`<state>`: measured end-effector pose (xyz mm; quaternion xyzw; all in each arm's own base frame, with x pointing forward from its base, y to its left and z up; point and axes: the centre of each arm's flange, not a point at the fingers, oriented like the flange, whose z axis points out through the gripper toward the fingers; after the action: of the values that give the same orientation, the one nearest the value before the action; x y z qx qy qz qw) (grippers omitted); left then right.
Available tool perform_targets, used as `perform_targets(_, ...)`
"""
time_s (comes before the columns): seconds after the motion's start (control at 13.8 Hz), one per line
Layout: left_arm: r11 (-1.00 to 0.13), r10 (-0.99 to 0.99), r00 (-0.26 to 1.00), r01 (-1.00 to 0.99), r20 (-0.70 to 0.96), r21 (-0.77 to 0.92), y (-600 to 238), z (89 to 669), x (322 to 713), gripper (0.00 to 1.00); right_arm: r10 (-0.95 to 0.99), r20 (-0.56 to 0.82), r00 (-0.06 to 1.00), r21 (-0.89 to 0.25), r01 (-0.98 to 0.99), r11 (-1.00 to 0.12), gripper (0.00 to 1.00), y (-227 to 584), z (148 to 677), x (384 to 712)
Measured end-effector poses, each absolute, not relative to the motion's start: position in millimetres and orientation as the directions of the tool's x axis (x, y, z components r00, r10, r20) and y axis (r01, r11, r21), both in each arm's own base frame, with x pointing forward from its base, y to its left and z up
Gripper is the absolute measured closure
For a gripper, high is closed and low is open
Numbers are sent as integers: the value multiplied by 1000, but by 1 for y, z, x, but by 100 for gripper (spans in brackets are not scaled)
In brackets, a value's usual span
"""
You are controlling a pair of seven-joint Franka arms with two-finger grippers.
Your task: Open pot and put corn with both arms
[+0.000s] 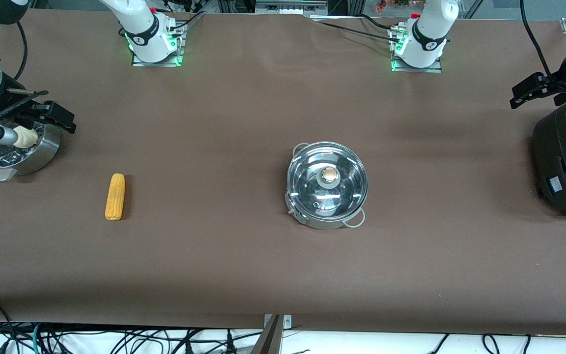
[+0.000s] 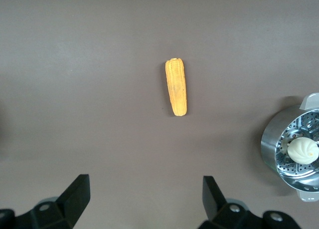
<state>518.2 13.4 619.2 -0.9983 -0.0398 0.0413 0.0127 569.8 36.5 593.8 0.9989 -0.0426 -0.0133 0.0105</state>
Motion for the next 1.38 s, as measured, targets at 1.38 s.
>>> perform_targets(1.38,-997,78,993,76,-84,-29,13,619,518,0,-71,-28,997,22,-71,-997,0,33,593,571)
